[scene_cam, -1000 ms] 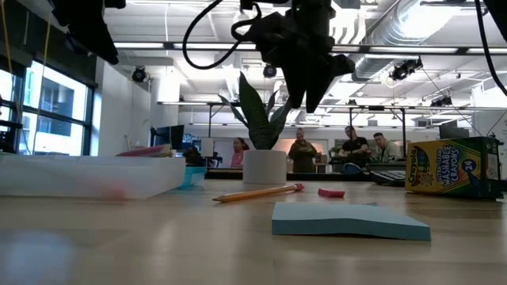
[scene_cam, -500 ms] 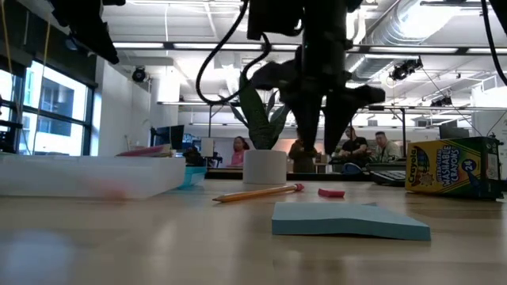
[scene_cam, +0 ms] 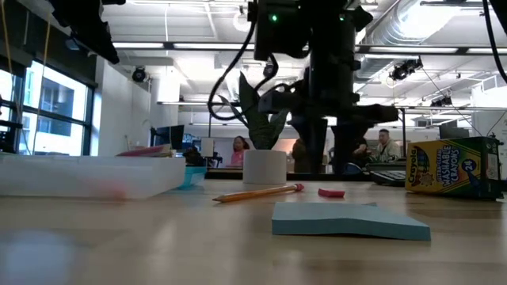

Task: Pack school essentials
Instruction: Put the pink eraser into the blue supply box

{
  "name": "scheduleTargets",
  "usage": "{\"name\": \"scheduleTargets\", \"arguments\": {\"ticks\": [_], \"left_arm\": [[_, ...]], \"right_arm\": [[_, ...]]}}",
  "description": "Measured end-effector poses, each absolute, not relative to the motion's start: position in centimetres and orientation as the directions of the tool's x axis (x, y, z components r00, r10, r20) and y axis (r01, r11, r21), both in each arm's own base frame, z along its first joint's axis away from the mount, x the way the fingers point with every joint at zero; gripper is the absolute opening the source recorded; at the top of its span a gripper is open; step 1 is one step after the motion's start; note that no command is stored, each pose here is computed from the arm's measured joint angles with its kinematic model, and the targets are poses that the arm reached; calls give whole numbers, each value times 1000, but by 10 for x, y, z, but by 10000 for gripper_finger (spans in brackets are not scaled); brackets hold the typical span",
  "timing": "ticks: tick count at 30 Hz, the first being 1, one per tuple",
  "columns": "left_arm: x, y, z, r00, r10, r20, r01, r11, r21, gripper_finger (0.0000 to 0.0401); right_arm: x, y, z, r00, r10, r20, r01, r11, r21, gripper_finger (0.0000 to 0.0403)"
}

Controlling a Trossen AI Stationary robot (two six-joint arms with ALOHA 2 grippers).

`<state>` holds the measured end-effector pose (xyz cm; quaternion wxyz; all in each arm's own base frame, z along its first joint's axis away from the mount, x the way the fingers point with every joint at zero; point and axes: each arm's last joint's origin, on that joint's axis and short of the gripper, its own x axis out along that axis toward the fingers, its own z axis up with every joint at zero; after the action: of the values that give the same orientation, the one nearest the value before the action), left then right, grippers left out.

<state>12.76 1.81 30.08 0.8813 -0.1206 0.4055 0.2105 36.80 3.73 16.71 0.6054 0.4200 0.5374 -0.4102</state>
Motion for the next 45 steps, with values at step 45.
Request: {"name": "scheduleTargets", "arguments": {"ticks": [45], "left_arm": [[124,18,298,544,269,-795,-471,882,-24,117]], "right_arm": [[374,43,154,190,71,-979,920,335,202,44]]}}
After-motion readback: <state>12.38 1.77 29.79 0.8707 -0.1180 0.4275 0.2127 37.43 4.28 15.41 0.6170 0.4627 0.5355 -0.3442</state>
